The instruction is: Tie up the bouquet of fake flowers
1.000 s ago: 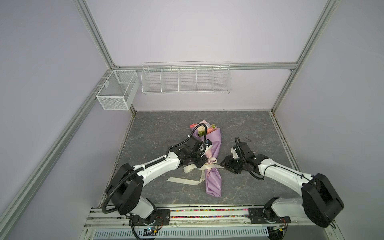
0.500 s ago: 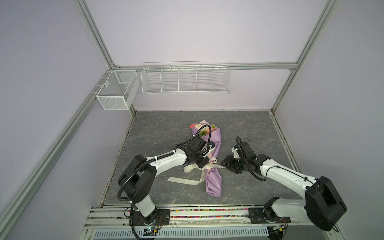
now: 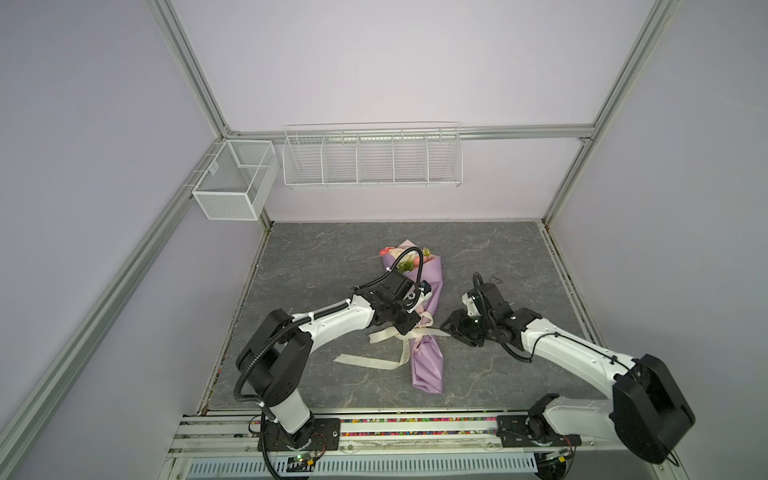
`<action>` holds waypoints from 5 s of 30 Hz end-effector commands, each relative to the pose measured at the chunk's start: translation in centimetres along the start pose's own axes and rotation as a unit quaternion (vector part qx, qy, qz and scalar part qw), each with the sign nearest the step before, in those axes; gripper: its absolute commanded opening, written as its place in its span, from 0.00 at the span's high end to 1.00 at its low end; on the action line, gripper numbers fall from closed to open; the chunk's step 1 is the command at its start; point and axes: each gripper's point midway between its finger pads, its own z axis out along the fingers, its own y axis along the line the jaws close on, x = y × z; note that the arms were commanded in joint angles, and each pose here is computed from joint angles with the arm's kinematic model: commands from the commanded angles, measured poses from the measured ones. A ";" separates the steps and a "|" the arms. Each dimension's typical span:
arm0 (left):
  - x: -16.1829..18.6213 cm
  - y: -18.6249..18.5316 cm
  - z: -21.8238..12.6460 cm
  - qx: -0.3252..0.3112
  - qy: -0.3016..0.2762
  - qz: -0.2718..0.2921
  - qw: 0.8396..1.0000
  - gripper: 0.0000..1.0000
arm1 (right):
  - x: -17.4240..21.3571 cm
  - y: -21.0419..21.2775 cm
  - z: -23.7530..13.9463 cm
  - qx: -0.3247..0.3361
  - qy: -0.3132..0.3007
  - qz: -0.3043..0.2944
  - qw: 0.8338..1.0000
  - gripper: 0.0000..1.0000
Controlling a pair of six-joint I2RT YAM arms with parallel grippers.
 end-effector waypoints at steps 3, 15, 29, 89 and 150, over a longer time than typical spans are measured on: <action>-0.4 -0.9 -1.6 0.017 -0.029 -0.011 0.999 1.00 | 0.0 2.8 -0.4 -0.054 0.001 0.012 0.998 0.50; 0.3 -2.4 -2.5 0.051 -0.035 -0.025 0.998 0.99 | 0.2 7.0 0.4 -0.126 0.012 0.055 0.990 0.50; 0.7 -2.9 -3.0 0.062 -0.035 -0.023 0.997 0.99 | -0.2 7.5 2.3 -0.138 0.012 0.109 0.984 0.44; 0.3 -2.4 -0.3 0.131 0.047 0.045 0.989 0.74 | 3.8 5.9 1.9 -0.121 0.046 0.040 0.991 0.94; 0.4 -2.6 -0.9 0.123 0.060 0.004 0.991 0.89 | 3.9 2.6 3.6 -0.058 0.040 0.048 0.996 0.94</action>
